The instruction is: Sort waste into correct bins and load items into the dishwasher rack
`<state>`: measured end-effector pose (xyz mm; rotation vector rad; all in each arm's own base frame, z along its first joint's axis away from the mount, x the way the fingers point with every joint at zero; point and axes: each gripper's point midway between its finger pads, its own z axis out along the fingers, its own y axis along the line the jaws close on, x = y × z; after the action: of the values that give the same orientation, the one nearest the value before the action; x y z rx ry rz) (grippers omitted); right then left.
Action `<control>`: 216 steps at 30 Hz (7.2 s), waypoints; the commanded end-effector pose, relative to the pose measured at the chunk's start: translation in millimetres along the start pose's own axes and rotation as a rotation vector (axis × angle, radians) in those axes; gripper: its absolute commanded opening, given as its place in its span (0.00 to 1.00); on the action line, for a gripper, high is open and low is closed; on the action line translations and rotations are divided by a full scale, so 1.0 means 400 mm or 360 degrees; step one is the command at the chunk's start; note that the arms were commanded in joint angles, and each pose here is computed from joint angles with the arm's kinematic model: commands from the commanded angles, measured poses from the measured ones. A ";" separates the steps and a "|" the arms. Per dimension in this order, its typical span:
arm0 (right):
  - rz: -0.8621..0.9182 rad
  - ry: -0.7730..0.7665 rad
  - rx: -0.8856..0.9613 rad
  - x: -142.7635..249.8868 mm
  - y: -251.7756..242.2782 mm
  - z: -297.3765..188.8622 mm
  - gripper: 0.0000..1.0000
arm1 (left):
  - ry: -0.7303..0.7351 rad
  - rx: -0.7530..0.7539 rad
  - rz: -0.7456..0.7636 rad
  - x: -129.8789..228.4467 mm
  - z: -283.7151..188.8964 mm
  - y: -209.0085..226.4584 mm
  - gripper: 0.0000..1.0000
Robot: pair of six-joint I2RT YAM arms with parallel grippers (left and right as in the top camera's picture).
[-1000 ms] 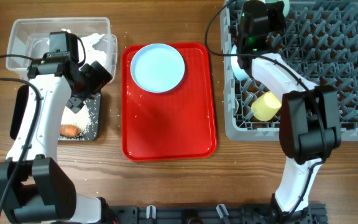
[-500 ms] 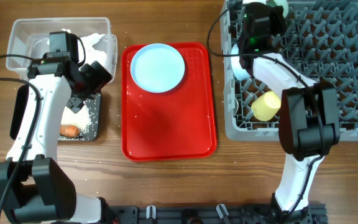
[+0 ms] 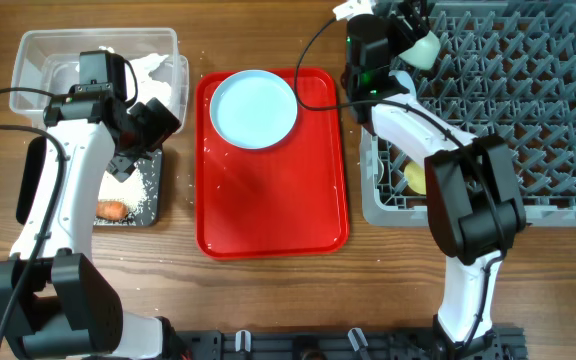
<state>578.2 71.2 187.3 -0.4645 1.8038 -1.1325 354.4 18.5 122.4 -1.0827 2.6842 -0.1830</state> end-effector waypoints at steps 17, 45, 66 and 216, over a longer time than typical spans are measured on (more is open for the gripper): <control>0.0513 -0.0086 -0.0589 -0.109 0.097 -0.205 1.00 | -0.0052 0.0015 -0.0011 -0.014 -0.023 -0.003 1.00; 0.1406 0.1133 -0.1746 0.079 0.579 -0.503 0.31 | -0.0052 0.0015 -0.0011 -0.014 -0.023 -0.003 1.00; 0.1293 0.0810 -0.1643 -0.029 0.230 -0.433 0.04 | -0.0052 0.0014 -0.0011 -0.014 -0.023 -0.003 1.00; 0.1637 -0.0851 -0.1193 0.443 -0.107 -0.723 1.00 | -0.0051 0.0015 -0.0011 -0.014 -0.023 -0.003 1.00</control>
<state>237.8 67.3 175.3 -0.1618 1.5735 0.3382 354.5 18.5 122.8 -1.0826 2.6826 -0.1836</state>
